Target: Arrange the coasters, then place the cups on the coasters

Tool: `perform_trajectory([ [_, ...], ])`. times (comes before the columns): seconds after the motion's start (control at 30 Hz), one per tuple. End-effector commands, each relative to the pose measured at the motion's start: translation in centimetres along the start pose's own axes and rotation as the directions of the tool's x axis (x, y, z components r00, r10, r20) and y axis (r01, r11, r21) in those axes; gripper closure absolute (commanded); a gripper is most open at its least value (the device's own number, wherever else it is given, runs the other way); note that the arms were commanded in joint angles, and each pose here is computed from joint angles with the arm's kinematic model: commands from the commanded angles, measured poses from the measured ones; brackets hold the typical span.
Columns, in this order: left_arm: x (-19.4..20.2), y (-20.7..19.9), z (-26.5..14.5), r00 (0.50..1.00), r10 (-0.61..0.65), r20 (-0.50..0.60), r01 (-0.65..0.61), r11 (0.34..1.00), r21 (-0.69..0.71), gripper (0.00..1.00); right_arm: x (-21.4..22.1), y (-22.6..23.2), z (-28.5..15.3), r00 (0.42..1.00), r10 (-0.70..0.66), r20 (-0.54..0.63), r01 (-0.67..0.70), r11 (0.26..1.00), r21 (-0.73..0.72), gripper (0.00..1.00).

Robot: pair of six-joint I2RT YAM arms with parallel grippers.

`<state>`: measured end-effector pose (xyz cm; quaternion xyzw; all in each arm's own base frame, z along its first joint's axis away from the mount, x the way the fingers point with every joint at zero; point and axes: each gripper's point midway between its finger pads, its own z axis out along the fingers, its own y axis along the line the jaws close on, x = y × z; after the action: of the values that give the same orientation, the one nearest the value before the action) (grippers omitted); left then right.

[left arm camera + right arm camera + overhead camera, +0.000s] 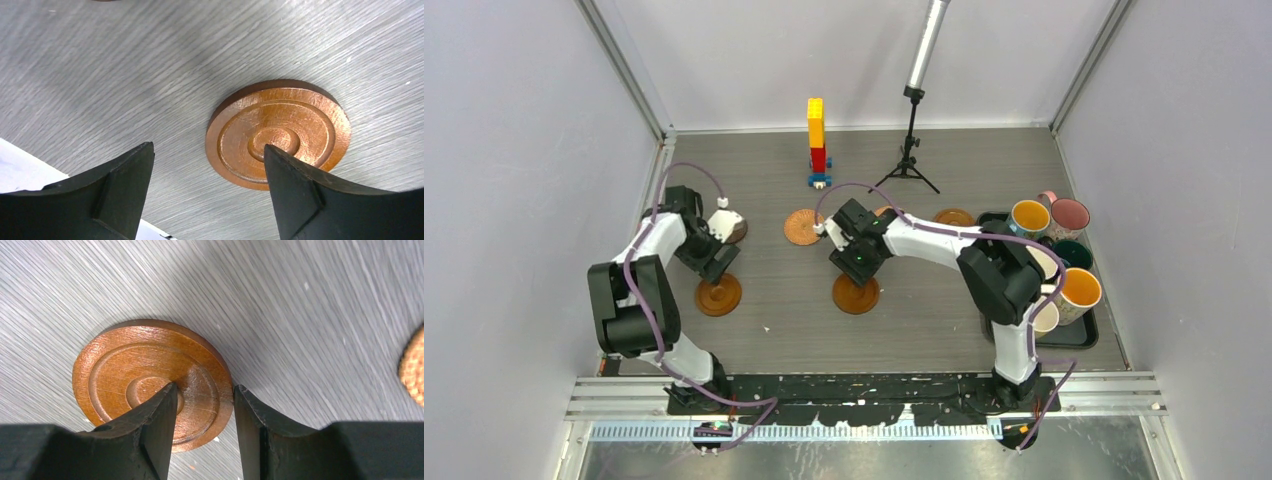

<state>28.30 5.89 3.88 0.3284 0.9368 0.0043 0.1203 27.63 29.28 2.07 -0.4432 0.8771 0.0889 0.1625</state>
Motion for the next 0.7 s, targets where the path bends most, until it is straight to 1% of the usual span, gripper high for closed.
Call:
perform_trajectory([
  [0.0, -2.3, 0.7, -4.0, 0.989, -0.073, 0.131, 0.076, 0.997, -0.017, 0.16, -2.6, 2.1, 2.4, 0.999, 0.000, 0.043, 0.000, 1.000, -0.011, 0.51],
  [0.13, -3.0, 0.7, -6.0, 0.977, -0.127, 0.172, 0.133, 0.991, -0.022, 0.13, -4.8, 3.4, 3.5, 0.998, 0.001, 0.070, 0.000, 1.000, -0.016, 0.52],
  [0.23, -3.1, 0.5, -6.8, 0.971, -0.146, 0.188, 0.154, 0.988, -0.029, 0.13, -6.3, 4.4, 4.4, 0.996, -0.004, 0.084, 0.006, 1.000, -0.021, 0.52],
  [0.47, -1.9, 0.8, -7.2, 0.975, -0.133, 0.177, 0.151, 0.985, -0.089, 0.12, -9.0, 6.2, 5.6, 0.993, -0.010, 0.116, 0.015, 0.999, -0.042, 0.52],
  [0.67, -1.6, 0.7, -7.5, 0.975, -0.131, 0.178, 0.149, 0.985, -0.091, 0.12, -9.4, 6.7, 5.3, 0.993, -0.011, 0.117, 0.018, 0.998, -0.058, 0.53],
])
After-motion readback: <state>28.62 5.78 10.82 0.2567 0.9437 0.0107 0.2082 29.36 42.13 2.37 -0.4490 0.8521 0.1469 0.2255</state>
